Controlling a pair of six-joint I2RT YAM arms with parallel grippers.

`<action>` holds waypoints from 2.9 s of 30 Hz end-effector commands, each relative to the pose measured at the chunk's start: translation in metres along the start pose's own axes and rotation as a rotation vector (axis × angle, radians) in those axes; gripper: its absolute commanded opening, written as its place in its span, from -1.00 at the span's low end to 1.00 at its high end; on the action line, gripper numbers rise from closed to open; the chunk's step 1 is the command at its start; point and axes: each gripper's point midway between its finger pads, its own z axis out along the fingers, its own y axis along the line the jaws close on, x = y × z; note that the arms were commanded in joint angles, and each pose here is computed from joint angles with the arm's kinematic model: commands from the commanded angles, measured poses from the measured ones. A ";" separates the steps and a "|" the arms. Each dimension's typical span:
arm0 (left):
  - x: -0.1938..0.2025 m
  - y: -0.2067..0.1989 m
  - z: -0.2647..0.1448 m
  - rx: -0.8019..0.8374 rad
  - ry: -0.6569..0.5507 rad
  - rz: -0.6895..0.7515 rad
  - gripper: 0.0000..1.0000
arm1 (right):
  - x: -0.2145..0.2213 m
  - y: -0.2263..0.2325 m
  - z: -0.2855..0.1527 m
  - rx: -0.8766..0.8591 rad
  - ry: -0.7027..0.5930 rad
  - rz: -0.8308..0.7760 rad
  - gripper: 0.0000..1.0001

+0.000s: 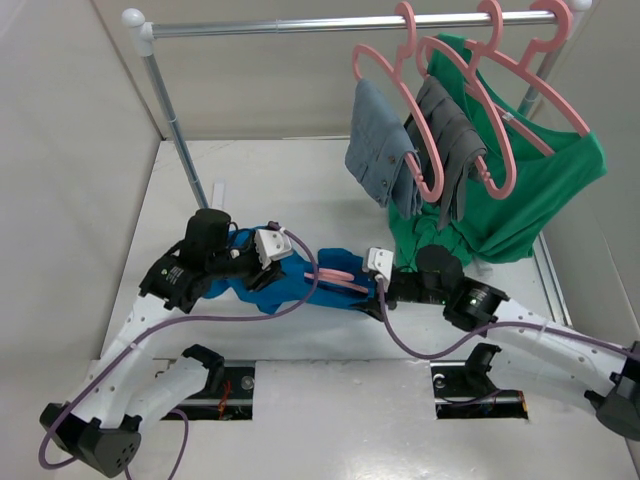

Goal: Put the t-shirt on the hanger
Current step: Place tshirt on hanger

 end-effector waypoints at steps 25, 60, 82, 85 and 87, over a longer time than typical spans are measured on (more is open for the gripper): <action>-0.044 0.054 -0.027 -0.177 -0.048 0.114 -1.00 | 0.019 -0.023 -0.011 0.099 0.105 0.226 -1.00; -0.069 0.033 -0.102 -0.359 -0.342 0.071 0.75 | -0.113 -0.049 -0.018 0.593 0.111 0.386 -1.00; -0.068 0.018 -0.104 -0.367 -0.410 -0.089 1.00 | -0.244 -0.113 0.129 0.862 -0.424 0.697 -1.00; -0.052 0.032 -0.096 -0.386 -0.336 -0.104 1.00 | -0.238 -0.113 0.146 0.867 -0.429 0.733 -1.00; -0.044 0.038 -0.092 -0.388 -0.302 -0.107 1.00 | -0.236 -0.113 0.159 0.865 -0.432 0.749 -1.00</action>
